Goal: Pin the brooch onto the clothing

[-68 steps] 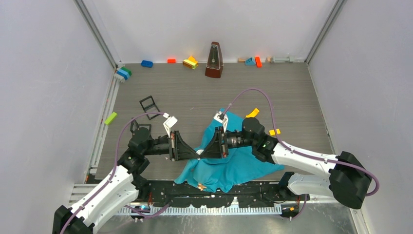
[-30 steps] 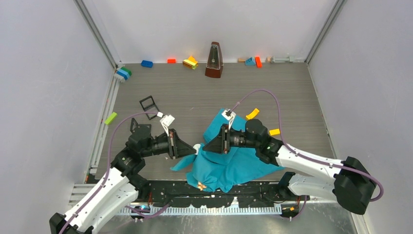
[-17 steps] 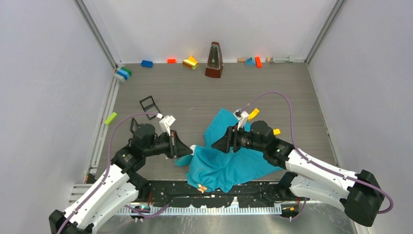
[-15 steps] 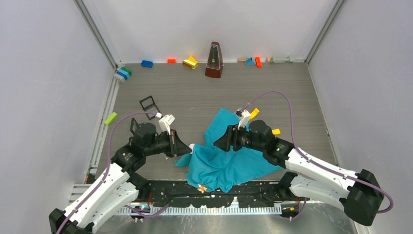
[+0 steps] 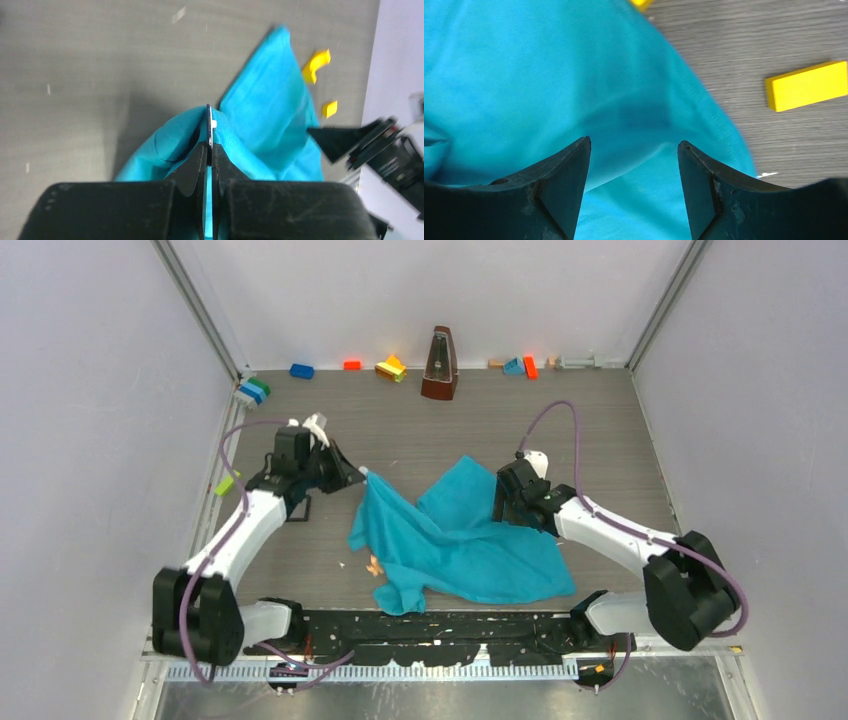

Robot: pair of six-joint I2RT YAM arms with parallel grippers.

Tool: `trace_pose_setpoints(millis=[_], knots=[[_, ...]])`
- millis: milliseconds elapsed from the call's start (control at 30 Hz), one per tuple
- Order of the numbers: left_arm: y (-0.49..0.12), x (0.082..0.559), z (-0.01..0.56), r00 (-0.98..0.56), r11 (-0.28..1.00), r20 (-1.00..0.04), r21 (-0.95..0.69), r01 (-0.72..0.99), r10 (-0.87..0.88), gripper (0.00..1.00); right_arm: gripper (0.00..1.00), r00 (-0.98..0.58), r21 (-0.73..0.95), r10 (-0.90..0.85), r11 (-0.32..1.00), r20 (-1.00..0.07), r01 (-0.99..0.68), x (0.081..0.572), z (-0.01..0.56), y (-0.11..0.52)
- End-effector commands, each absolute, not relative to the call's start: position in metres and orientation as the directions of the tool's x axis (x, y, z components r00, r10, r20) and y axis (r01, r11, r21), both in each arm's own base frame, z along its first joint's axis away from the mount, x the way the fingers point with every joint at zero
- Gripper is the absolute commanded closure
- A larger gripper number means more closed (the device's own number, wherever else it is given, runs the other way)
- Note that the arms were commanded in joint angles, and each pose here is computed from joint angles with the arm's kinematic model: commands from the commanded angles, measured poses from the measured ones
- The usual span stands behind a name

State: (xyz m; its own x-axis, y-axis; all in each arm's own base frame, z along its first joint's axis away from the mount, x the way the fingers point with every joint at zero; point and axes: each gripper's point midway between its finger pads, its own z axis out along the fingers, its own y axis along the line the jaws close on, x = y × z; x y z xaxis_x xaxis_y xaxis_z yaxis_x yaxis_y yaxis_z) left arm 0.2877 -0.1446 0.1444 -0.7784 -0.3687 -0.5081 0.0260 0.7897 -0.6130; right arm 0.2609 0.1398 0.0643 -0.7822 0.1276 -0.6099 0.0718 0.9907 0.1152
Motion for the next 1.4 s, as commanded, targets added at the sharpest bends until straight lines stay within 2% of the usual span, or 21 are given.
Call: trace_pose_setpoints(millis=[0, 33, 67, 167, 267, 300, 400, 600, 767, 833, 933, 1000, 1067, 1167, 1267, 1367], knots=[[-0.152, 0.379, 0.198, -0.635, 0.765, -0.650, -0.629, 0.141, -0.418, 1.00, 0.30, -0.759, 0.031, 0.123, 0.991, -0.640, 0.134, 0.286, 0.069, 0.123], [-0.153, 0.391, 0.195, -0.642, 0.770, -0.648, -0.623, 0.138, -0.410, 1.00, 0.30, -0.760, 0.028, 0.123, 0.990, -0.638, 0.136, 0.288, 0.069, 0.123], [-0.154, 0.401, 0.192, -0.645, 0.779, -0.653, -0.612, 0.139, -0.398, 0.94, 0.31, -0.768, 0.019, 0.118, 0.991, -0.630, 0.136, 0.287, 0.067, 0.122], [-0.149, 0.417, 0.184, -0.658, 0.816, -0.660, -0.565, 0.118, -0.362, 0.59, 0.31, -0.779, 0.015, 0.121, 0.990, -0.615, 0.141, 0.280, 0.064, 0.118], [-0.137, 0.409, 0.180, -0.665, 0.854, -0.666, -0.515, 0.081, -0.339, 0.19, 0.31, -0.773, 0.042, 0.145, 0.988, -0.618, 0.152, 0.271, 0.068, 0.115], [-0.133, 0.402, 0.179, -0.663, 0.862, -0.669, -0.502, 0.068, -0.337, 0.11, 0.31, -0.780, 0.045, 0.148, 0.987, -0.608, 0.152, 0.265, 0.064, 0.114], [-0.123, 0.369, 0.174, -0.661, 0.889, -0.678, -0.456, 0.035, -0.322, 0.07, 0.31, -0.777, 0.085, 0.192, 0.981, -0.599, 0.177, 0.253, 0.066, 0.111], [-0.132, 0.272, 0.129, -0.734, 0.932, -0.645, -0.359, 0.047, -0.212, 0.06, 0.34, -0.798, 0.125, 0.278, 0.960, -0.535, 0.251, 0.225, 0.052, 0.105], [-0.141, 0.230, 0.085, -0.803, 0.909, -0.554, -0.414, 0.040, -0.217, 0.13, 0.46, -0.809, 0.171, 0.310, 0.951, -0.499, 0.259, 0.218, 0.034, 0.112], [-0.146, 0.227, 0.078, -0.813, 0.897, -0.540, -0.440, 0.051, -0.219, 0.20, 0.50, -0.814, 0.175, 0.314, 0.949, -0.490, 0.261, 0.219, 0.028, 0.115], [-0.161, 0.235, 0.075, -0.806, 0.860, -0.538, -0.505, 0.073, -0.247, 0.44, 0.58, -0.808, 0.161, 0.317, 0.948, -0.497, 0.273, 0.224, 0.022, 0.114], [-0.165, 0.244, 0.068, -0.806, 0.855, -0.529, -0.515, 0.056, -0.266, 0.49, 0.69, -0.800, 0.147, 0.316, 0.948, -0.510, 0.280, 0.229, 0.023, 0.113], [-0.168, 0.251, 0.061, -0.823, 0.862, -0.506, -0.506, 0.041, -0.257, 0.50, 0.72, -0.779, 0.151, 0.329, 0.944, -0.534, 0.295, 0.237, 0.025, 0.112], [-0.180, 0.264, 0.052, -0.839, 0.853, -0.486, -0.520, 0.050, -0.247, 0.58, 0.76, -0.750, 0.170, 0.345, 0.938, -0.564, 0.304, 0.248, 0.026, 0.115], [-0.187, 0.281, 0.047, -0.840, 0.855, -0.487, -0.516, 0.055, -0.240, 0.73, 0.90, -0.743, 0.153, 0.335, 0.940, -0.579, 0.305, 0.261, 0.025, 0.117], [-0.188, 0.299, 0.046, -0.829, 0.872, -0.511, -0.486, 0.059, -0.229, 0.84, 0.98, -0.756, 0.105, 0.315, 0.944, -0.573, 0.314, 0.272, 0.016, 0.116]])
